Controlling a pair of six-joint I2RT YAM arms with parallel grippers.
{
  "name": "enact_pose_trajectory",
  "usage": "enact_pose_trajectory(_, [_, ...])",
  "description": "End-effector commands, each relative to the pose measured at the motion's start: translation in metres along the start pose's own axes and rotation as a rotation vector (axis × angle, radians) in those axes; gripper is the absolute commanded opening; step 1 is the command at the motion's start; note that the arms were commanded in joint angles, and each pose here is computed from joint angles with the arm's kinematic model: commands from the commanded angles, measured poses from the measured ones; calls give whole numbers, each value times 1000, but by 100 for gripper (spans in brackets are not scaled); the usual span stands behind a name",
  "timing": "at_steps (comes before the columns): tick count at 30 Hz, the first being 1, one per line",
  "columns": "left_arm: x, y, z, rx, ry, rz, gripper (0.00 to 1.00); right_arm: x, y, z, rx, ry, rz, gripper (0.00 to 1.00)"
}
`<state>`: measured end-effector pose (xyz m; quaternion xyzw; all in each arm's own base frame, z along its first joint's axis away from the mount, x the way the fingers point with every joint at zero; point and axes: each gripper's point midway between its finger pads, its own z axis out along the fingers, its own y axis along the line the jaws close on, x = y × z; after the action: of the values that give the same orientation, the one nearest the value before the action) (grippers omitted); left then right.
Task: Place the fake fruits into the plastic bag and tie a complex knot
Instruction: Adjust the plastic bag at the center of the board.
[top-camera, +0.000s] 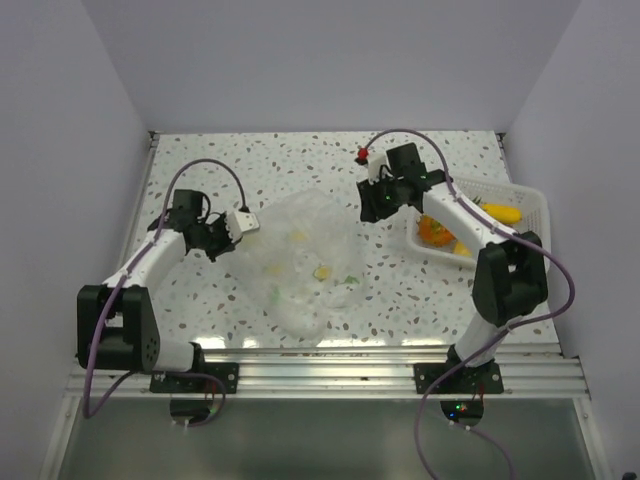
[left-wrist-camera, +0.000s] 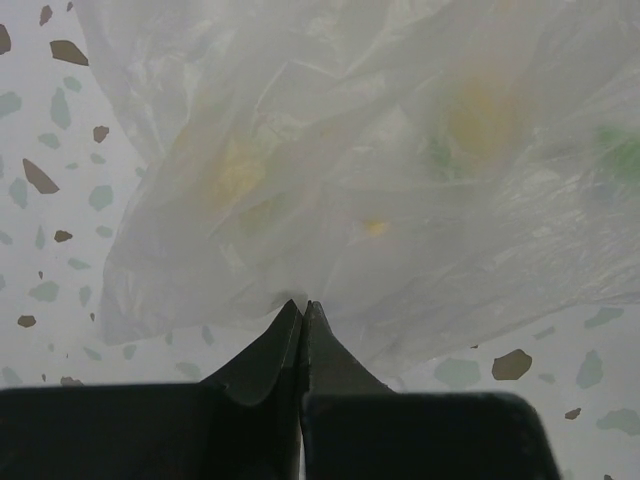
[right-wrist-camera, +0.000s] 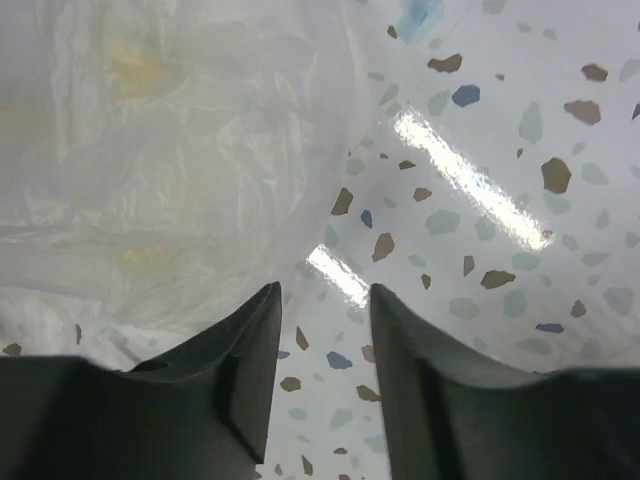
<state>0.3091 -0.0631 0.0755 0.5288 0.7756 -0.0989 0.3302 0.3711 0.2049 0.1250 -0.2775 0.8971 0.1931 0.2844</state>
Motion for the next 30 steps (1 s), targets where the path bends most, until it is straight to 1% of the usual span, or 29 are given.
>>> enact_pose_trajectory(1, [-16, 13, -7, 8, -22, -15, 0, -10, 29, -11, -126, -5, -133, 52])
enact_pose_trajectory(2, [-18, 12, -5, 21, -31, -37, 0, 10, 34, -9, -135, 27, -169, 70])
enact_pose_trajectory(3, [-19, 12, -5, 20, -35, -54, 0, 8, 50, -17, -118, -11, -262, 82])
enact_pose_trajectory(4, [-19, 9, -4, 27, -36, -76, 0, 18, 61, -19, -113, -9, -338, 97])
enact_pose_trajectory(5, [-18, 8, -4, 26, -35, -83, 0, 52, 65, -12, -111, 49, -446, 99])
enact_pose_trajectory(6, [-16, 6, -4, 27, -29, -93, 0, 53, 92, -19, -130, 3, -564, 99])
enact_pose_trajectory(7, [-15, 4, -4, 30, -27, -100, 0, 63, 95, -18, -114, 9, -623, 99])
enact_pose_trajectory(8, [-13, 3, -3, 33, -19, -103, 0, 84, 98, -13, -130, 38, -693, 99])
enact_pose_trajectory(9, [-9, -1, -2, 41, -12, -111, 0, 88, 113, -13, -153, 31, -756, 98])
enact_pose_trajectory(11, [-8, -1, -2, 36, -8, -123, 0, 100, 120, -9, -156, 59, -827, 99])
enact_pose_trajectory(12, [-7, -3, -1, 40, -6, -132, 0, 103, 135, -6, -175, 52, -878, 99])
enact_pose_trajectory(14, [-7, -2, 0, 38, -6, -143, 0, 110, 145, 2, -188, 70, -947, 99])
enact_pose_trajectory(15, [-8, 0, 0, 34, -6, -149, 0, 114, 157, 4, -207, 69, -990, 98])
enact_pose_trajectory(17, [-9, -1, 1, 50, -7, -167, 0, 125, 159, 16, -206, 94, -1038, 99])
enact_pose_trajectory(19, [-10, 1, 2, 45, -11, -177, 0, 124, 160, 29, -183, 75, -1061, 97])
enact_pose_trajectory(20, [-11, 1, 3, 49, -13, -180, 0, 133, 151, 39, -160, 108, -1080, 95])
enact_pose_trajectory(21, [-11, 2, 3, 47, -13, -180, 0, 127, 151, 45, -139, 79, -1096, 91])
enact_pose_trajectory(23, [-10, 2, 2, 47, -8, -182, 0, 132, 145, 50, -121, 81, -1124, 87])
enact_pose_trajectory(24, [-10, 3, 3, 45, -6, -179, 0, 129, 144, 51, -109, 68, -1126, 78])
enact_pose_trajectory(26, [-8, 3, 2, 42, -1, -174, 0, 127, 145, 50, -105, 54, -1117, 64])
enact_pose_trajectory(27, [-7, 3, 2, 40, 2, -170, 0, 123, 144, 46, -95, 45, -1119, 55])
enact_pose_trajectory(28, [-6, 4, 3, 39, 3, -165, 0, 120, 142, 44, -78, 38, -1117, 34])
enact_pose_trajectory(29, [-5, 5, 3, 34, 7, -159, 0, 114, 143, 42, -74, 26, -1117, 21])
enact_pose_trajectory(30, [-4, 6, 4, 32, 13, -154, 0, 110, 139, 35, -65, 29, -1105, 9])
